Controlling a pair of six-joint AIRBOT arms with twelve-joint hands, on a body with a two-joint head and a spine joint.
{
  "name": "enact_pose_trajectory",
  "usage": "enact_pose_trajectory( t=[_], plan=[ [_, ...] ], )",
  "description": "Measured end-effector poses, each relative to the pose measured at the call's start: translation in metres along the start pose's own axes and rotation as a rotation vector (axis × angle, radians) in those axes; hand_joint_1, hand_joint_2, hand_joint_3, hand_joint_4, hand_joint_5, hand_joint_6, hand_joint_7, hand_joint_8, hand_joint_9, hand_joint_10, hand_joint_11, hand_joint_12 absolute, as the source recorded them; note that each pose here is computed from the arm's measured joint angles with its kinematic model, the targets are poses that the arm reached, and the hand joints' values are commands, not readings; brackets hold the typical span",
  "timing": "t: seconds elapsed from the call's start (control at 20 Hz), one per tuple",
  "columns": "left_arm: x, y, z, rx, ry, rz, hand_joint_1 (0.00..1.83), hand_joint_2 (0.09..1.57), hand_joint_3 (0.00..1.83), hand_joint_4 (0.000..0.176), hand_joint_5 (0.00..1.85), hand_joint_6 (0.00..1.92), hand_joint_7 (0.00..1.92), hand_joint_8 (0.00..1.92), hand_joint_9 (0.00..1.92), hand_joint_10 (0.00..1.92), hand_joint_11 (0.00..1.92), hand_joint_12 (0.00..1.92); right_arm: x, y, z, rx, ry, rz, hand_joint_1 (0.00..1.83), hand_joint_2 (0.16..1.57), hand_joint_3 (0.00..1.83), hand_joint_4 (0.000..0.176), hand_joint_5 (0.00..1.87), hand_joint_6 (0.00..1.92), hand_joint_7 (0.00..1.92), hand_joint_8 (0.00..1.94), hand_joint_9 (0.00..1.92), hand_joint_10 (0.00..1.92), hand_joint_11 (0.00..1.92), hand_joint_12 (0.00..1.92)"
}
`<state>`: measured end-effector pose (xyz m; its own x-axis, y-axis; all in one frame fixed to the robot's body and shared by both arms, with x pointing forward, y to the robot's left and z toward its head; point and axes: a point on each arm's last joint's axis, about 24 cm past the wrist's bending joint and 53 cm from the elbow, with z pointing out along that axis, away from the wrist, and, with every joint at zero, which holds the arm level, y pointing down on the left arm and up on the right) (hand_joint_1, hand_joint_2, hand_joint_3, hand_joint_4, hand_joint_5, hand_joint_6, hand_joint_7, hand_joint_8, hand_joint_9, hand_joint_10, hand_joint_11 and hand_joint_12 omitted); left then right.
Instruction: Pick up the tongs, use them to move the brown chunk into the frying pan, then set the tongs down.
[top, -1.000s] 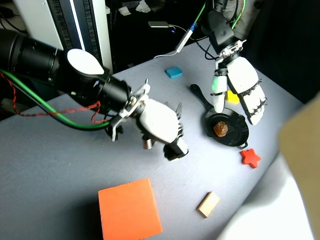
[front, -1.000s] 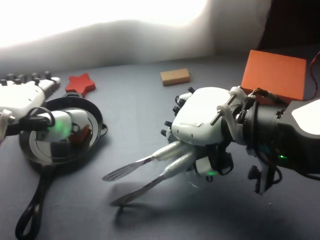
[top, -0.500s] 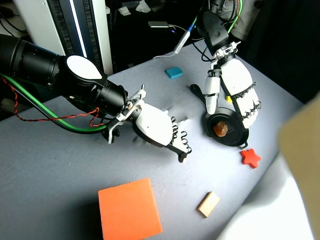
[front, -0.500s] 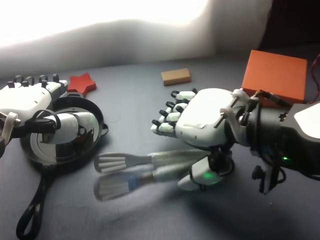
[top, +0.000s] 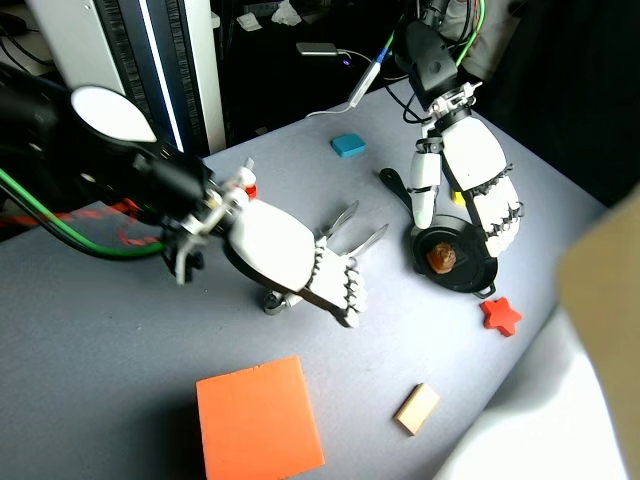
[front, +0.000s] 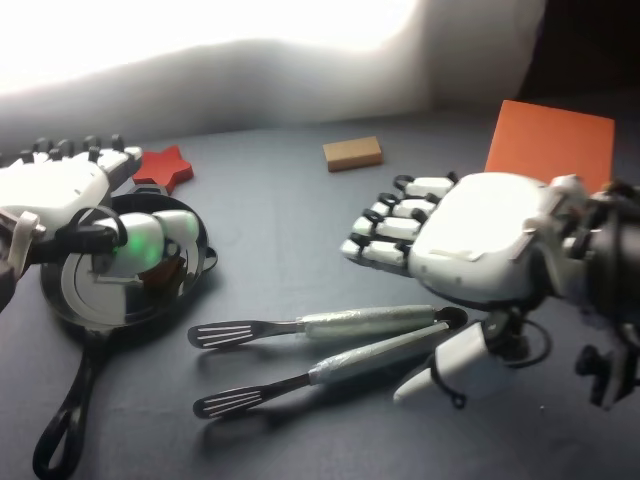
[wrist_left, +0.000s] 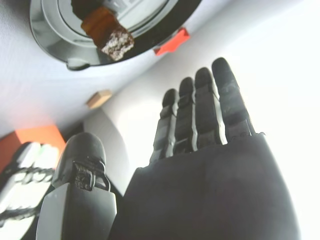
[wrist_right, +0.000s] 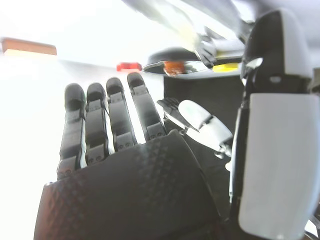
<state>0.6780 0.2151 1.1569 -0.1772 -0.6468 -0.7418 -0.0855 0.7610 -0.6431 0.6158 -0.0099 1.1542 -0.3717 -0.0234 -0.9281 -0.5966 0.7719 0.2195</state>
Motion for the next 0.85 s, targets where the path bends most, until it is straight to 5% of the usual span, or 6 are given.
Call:
enact_pose_trajectory(
  t=[0.1, 0.15, 0.3, 0.35, 0.5, 0.85],
  plan=[
    [-0.002, -0.012, -0.001, 0.013, -0.001, -0.024, 0.02, 1.28, 0.00, 0.011, 0.27, 0.05, 0.39, 0.04, 0.31, 0.10, 0.00, 0.93, -0.013, -0.004, -0.017, 0.017, -0.030, 0.006, 0.25, 1.07, 0.01, 0.000, 0.57, 0.07, 0.63, 0.04, 0.56, 0.16, 0.00, 1.36],
    [-0.003, -0.016, 0.000, 0.016, 0.000, -0.029, 0.05, 1.29, 0.00, 0.000, 0.41, 0.27, 0.52, 0.16, 0.30, 0.52, 0.00, 1.21, -0.018, -0.004, -0.024, 0.021, -0.040, 0.009, 0.26, 1.13, 0.01, 0.000, 0.74, 0.09, 0.79, 0.07, 0.61, 0.44, 0.07, 1.53],
    [-0.001, -0.045, 0.001, 0.077, 0.029, -0.004, 0.28, 1.27, 0.00, 0.000, 0.56, 1.33, 0.57, 1.31, 0.40, 1.50, 0.18, 1.85, -0.035, 0.001, -0.047, 0.018, -0.082, 0.015, 0.24, 1.25, 0.01, 0.000, 1.05, 0.45, 1.08, 0.58, 0.74, 1.25, 0.42, 1.75],
    [0.004, -0.057, 0.000, 0.111, 0.051, 0.000, 0.38, 1.26, 0.00, 0.000, 0.59, 1.45, 0.61, 1.49, 0.45, 1.66, 0.24, 1.91, -0.043, 0.003, -0.054, 0.016, -0.100, 0.014, 0.21, 1.28, 0.00, 0.000, 1.03, 0.71, 1.08, 0.79, 0.81, 1.35, 0.52, 1.76],
    [0.022, -0.076, -0.010, 0.166, 0.105, -0.006, 0.35, 1.32, 0.01, 0.000, 0.79, 1.60, 0.85, 1.62, 0.74, 1.80, 0.57, 1.92, -0.054, 0.004, -0.066, 0.025, -0.130, 0.012, 0.24, 1.34, 0.01, 0.000, 1.01, 1.56, 1.16, 1.48, 1.06, 1.73, 0.91, 1.89],
    [0.019, -0.080, -0.012, 0.173, 0.099, -0.021, 0.44, 1.49, 0.05, 0.000, 1.06, 1.91, 1.14, 1.90, 1.15, 1.92, 1.16, 1.92, -0.075, -0.001, -0.090, 0.034, -0.185, 0.006, 0.68, 1.41, 0.01, 0.000, 1.05, 1.71, 1.21, 1.84, 1.20, 1.92, 1.18, 1.92]
  ],
)
